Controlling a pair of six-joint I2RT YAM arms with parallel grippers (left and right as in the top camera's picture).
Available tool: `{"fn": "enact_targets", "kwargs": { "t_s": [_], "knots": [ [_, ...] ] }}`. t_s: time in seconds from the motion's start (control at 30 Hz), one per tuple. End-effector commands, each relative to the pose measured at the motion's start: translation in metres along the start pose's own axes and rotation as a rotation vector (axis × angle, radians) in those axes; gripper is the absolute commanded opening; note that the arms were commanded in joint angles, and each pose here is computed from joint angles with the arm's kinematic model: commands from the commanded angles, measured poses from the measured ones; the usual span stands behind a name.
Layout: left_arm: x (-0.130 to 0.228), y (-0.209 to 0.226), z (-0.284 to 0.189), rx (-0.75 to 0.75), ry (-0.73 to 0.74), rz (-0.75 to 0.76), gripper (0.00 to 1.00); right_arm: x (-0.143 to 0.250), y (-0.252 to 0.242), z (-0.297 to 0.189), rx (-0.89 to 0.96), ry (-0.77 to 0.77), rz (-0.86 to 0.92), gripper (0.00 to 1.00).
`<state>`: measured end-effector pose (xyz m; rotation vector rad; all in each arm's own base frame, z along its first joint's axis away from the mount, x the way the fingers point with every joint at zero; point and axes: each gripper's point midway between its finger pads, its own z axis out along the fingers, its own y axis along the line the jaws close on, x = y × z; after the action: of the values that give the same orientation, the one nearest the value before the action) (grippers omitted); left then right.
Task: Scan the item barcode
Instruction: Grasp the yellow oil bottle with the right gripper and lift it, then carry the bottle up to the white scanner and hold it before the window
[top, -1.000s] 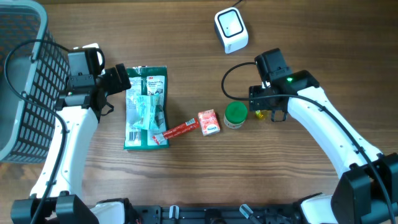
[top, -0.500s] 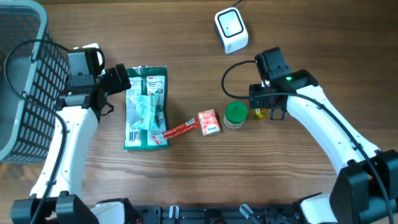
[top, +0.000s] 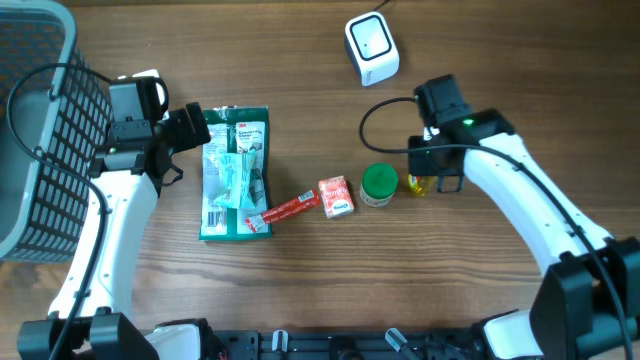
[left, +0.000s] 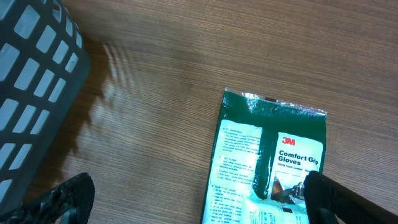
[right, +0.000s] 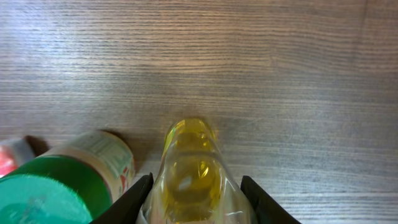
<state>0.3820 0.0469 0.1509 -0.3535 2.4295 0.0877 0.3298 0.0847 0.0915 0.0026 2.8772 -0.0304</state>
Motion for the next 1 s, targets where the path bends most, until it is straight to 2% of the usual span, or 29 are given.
{"fn": "enact_targets", "kwargs": {
  "t_s": [0.0,0.2,0.23,0.27,0.43,0.5,0.73,0.97],
  "knots": [
    [-0.007,0.003,-0.005,-0.006,-0.023,0.013,1.00,-0.030,0.001,-0.057,-0.189,-0.140,0.066,0.37],
    [-0.007,0.003,-0.005,-0.006,-0.023,0.013,1.00,-0.026,0.022,-0.127,-0.716,-0.195,0.030,0.37],
    [-0.007,0.003,-0.005,-0.006,-0.023,0.013,1.00,-0.023,0.025,-0.136,-0.806,-0.192,0.021,0.33],
    [-0.007,0.003,-0.005,-0.006,-0.023,0.013,1.00,-0.021,0.027,-0.142,-0.861,-0.189,0.016,0.29],
    [-0.007,0.003,-0.005,-0.006,-0.023,0.013,1.00,-0.012,0.041,-0.177,-1.119,-0.170,0.015,0.24],
    [-0.007,0.003,-0.005,-0.006,-0.023,0.013,1.00,-0.009,0.044,-0.183,-1.160,-0.160,0.018,0.18],
    [-0.007,0.003,-0.005,-0.006,-0.023,0.013,1.00,0.002,0.048,-0.189,-1.207,-0.097,0.054,0.17],
    [-0.007,0.003,-0.005,-0.006,-0.023,0.013,1.00,0.003,0.049,-0.192,-1.230,-0.089,0.059,0.23]
  ]
}}
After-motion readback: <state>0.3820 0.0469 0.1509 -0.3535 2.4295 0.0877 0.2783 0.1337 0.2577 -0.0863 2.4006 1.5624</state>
